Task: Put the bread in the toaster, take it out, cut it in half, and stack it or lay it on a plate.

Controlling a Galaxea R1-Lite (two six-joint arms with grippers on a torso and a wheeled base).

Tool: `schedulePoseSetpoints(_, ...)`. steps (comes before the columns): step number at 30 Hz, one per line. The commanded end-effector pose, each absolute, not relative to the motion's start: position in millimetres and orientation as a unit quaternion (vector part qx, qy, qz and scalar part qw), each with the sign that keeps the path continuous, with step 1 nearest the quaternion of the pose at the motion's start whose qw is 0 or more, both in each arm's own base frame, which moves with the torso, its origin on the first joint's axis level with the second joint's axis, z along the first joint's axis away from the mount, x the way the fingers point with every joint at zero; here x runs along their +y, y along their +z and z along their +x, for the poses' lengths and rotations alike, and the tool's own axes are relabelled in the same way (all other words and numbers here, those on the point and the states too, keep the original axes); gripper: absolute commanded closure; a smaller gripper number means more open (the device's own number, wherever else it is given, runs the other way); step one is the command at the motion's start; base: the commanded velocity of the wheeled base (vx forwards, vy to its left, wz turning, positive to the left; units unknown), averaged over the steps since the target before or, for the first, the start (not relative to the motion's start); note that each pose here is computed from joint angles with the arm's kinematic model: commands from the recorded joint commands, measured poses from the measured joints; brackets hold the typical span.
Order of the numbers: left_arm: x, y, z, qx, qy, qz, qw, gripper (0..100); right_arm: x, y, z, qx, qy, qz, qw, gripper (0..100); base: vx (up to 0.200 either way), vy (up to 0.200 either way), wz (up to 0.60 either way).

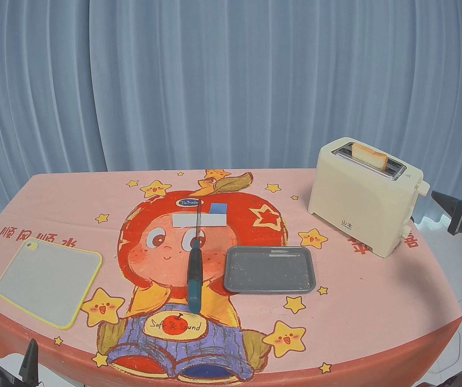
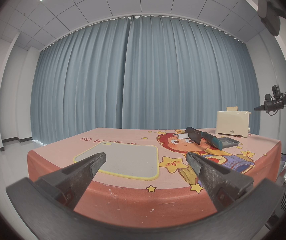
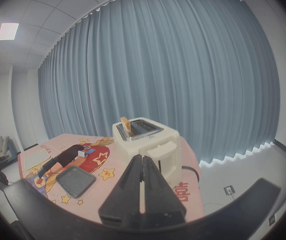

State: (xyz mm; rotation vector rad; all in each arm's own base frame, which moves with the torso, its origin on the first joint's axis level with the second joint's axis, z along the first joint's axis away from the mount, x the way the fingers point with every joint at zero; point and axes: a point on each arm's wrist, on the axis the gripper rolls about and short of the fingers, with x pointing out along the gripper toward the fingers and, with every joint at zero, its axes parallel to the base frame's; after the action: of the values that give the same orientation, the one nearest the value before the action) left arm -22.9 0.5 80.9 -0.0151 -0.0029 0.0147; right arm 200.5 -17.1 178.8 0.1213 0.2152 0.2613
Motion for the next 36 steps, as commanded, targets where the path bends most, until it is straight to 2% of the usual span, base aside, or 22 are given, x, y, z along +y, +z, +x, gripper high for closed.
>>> schedulePoseSetpoints(1, 0.5, 75.9, -22.0, 0.005, 0.008, -0.008, 1.000, 0, -19.6, 184.4, 206.7, 0.098, 0.125, 0.058, 0.986, 100, 0.000, 0.000, 0.00)
schedulePoseSetpoints(9, 0.5, 75.9, -22.0, 0.005, 0.008, -0.008, 1.000, 0, -25.1, 190.4, 216.5, 0.089, 0.115, 0.057, 0.988, 100, 0.000, 0.000, 0.00)
schedulePoseSetpoints(24, 0.5, 75.9, -22.0, 0.005, 0.008, -0.008, 1.000, 0, -25.3, 199.0, 218.7, 0.070, 0.134, 0.055, 0.987, 100, 0.000, 0.000, 0.00)
schedulePoseSetpoints(36, 0.5, 75.9, -22.0, 0.005, 0.008, -0.008, 1.000, 0, -28.0, 182.7, 238.1, 0.047, 0.145, 0.047, 0.987, 100, 0.000, 0.000, 0.00)
